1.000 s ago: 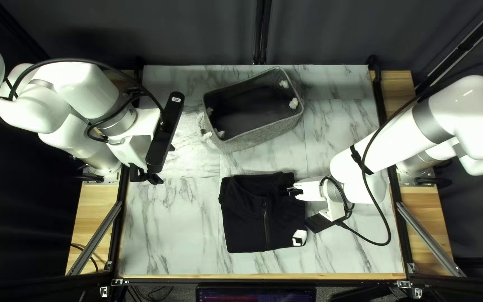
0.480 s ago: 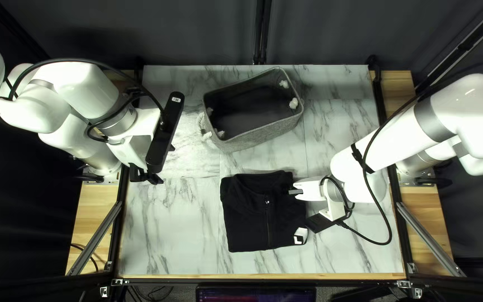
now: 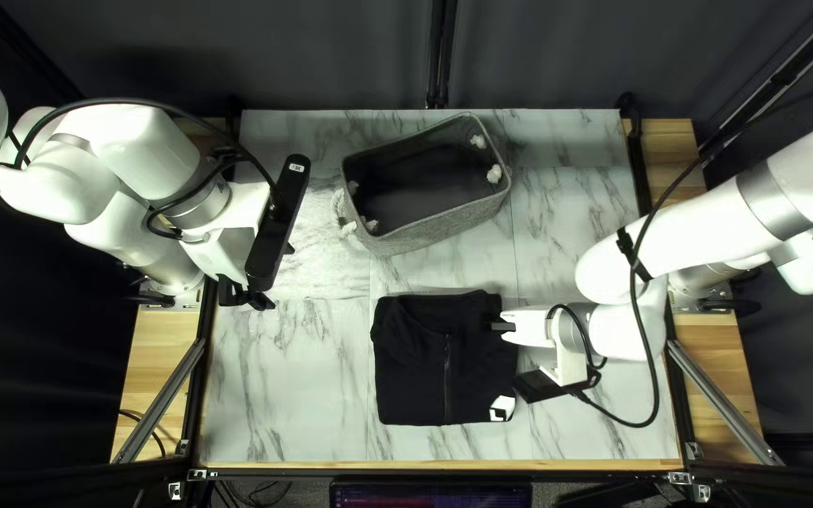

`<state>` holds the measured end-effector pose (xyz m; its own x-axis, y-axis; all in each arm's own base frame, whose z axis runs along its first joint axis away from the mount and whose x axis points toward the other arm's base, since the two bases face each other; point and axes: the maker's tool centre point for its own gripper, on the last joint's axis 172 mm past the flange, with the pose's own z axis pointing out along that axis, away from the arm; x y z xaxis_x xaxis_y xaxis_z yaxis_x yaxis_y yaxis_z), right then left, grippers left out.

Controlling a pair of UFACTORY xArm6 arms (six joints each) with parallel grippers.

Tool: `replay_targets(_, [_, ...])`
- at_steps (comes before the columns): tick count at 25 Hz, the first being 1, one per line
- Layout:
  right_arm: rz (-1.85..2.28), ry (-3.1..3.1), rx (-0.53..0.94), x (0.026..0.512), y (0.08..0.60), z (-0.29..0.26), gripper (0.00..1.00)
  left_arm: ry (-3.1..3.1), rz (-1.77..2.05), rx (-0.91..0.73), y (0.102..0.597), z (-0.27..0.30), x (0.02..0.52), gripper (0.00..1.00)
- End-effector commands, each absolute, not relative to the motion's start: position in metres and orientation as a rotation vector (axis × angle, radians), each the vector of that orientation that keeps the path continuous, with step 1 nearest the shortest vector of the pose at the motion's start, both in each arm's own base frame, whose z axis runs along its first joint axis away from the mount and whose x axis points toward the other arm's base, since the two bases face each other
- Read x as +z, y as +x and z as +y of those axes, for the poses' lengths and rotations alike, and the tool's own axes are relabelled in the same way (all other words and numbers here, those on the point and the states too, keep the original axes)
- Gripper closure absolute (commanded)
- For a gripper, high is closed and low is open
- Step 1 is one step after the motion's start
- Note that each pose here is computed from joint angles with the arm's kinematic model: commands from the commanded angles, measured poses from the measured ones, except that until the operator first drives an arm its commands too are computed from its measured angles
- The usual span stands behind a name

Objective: Pick up a folded sweatshirt and place it into a fabric basket

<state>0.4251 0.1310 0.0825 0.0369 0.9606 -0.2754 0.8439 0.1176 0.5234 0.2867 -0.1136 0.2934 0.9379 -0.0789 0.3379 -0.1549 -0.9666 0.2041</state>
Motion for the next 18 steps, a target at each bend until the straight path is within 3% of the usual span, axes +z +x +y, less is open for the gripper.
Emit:
replay_targets(1, [1.804,1.778,0.255,0.091,0.415,0.130,1.00,2.866,-0.175,0.486,0.287,-0.114,0.293,0.00])
replay_targets(15, [1.817,1.817,0.243,0.073,0.408,0.132,1.00,2.866,-0.175,0.486,0.287,-0.114,0.293,0.00])
replay_targets(16, [1.820,1.819,0.244,0.071,0.408,0.132,0.88,2.866,-0.175,0.486,0.287,-0.114,0.293,0.00])
replay_targets(17, [1.822,1.820,0.245,0.070,0.409,0.133,0.07,2.866,-0.175,0.486,0.287,-0.114,0.293,0.00])
replay_targets(18, [1.825,1.822,0.247,0.069,0.409,0.133,0.00,2.866,-0.175,0.486,0.287,-0.114,0.293,0.00])
